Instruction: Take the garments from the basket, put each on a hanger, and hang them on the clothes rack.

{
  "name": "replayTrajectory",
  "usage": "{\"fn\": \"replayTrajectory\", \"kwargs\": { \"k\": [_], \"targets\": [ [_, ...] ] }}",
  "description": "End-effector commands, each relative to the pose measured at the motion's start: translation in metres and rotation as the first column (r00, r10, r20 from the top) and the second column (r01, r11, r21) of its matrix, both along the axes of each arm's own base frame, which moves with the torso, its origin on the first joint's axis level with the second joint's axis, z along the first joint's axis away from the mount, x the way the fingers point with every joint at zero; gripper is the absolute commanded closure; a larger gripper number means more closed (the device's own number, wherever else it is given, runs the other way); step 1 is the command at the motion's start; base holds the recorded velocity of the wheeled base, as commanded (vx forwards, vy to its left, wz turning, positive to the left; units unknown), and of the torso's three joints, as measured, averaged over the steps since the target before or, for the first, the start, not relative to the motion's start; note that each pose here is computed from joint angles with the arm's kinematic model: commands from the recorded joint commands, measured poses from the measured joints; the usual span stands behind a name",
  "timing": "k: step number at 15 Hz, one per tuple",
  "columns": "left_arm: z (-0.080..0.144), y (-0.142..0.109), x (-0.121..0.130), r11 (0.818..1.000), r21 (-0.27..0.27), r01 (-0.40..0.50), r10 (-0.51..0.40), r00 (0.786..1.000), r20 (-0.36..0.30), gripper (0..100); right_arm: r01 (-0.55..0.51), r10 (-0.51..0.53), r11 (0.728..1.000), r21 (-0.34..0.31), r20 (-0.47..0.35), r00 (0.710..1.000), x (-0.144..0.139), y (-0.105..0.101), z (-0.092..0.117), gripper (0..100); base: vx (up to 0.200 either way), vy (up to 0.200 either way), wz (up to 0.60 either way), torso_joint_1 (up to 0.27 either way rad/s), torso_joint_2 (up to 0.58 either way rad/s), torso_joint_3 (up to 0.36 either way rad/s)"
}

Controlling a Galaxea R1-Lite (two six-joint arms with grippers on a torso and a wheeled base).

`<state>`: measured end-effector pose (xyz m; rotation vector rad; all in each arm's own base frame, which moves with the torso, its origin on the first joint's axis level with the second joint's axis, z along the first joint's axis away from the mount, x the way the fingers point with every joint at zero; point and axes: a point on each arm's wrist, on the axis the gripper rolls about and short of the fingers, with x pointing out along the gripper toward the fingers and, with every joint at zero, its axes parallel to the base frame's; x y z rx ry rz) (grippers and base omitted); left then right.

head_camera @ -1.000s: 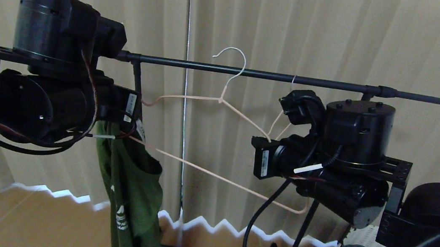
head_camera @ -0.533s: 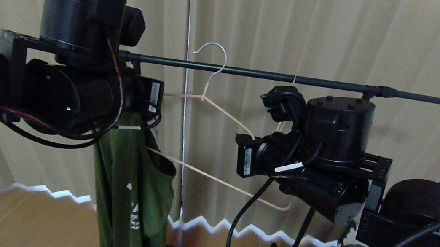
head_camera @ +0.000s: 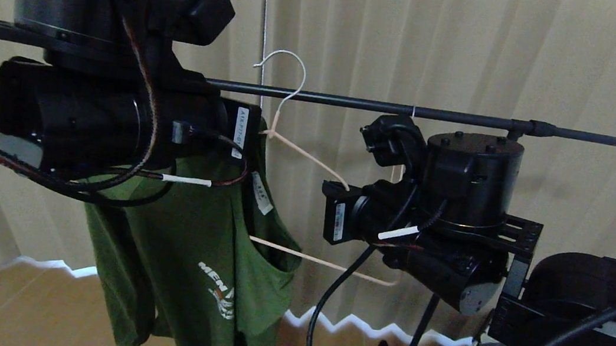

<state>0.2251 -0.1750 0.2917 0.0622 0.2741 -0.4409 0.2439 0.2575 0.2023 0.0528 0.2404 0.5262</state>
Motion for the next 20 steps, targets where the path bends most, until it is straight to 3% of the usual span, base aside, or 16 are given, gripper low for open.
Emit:
{"fn": "replayTrajectory", "kwargs": {
  "k": [1, 5, 7, 11, 15, 19, 20],
  "targets": [
    [0.008, 0.007, -0.010, 1.000, -0.015, 0.025, -0.025, 0.999, 0.020, 100, 0.001, -0.001, 1.000, 0.003, 0.002, 1.000, 0.000, 0.000, 0.001, 100, 0.000, 0.000, 0.00, 0.000, 0.00, 0.000],
    [0.000, 0.013, -0.016, 0.999, 0.030, 0.038, -0.038, 0.999, 0.015, 100, 0.002, -0.002, 1.000, 0.007, 0.006, 1.000, 0.000, -0.001, 0.003, 100, 0.000, 0.000, 0.00, 0.000, 0.00, 0.000],
    [-0.005, 0.016, -0.015, 0.996, 0.085, 0.037, -0.039, 0.999, 0.025, 100, 0.004, -0.004, 1.000, -0.002, 0.002, 1.000, 0.000, -0.002, 0.002, 100, 0.000, 0.000, 0.00, 0.000, 0.00, 0.000],
    [-0.012, 0.016, -0.010, 0.993, 0.087, 0.078, -0.092, 0.983, 0.160, 100, 0.035, -0.035, 0.999, -0.014, -0.006, 0.999, 0.009, -0.007, -0.001, 100, 0.000, 0.000, 0.00, 0.000, 0.00, 0.000],
    [-0.009, 0.023, -0.014, 0.981, 0.088, 0.170, -0.185, 0.961, 0.205, 100, 0.083, -0.083, 0.996, -0.016, 0.014, 0.996, 0.028, -0.014, 0.002, 100, 0.000, 0.000, 0.00, 0.000, 0.00, 0.000],
    [-0.024, 0.023, -0.018, 0.935, 0.159, 0.317, -0.344, 0.920, 0.189, 100, 0.085, -0.085, 0.996, -0.006, 0.023, 0.996, 0.034, -0.009, 0.005, 100, 0.000, 0.000, 0.00, 0.000, 0.00, 0.000],
    [-0.026, 0.022, -0.017, 0.935, 0.159, 0.317, -0.344, 0.920, 0.187, 100, 0.085, -0.085, 0.996, -0.002, 0.026, 0.996, 0.035, -0.009, 0.006, 100, 0.000, 0.000, 0.00, 0.000, 0.00, 0.000]
  ]
}}
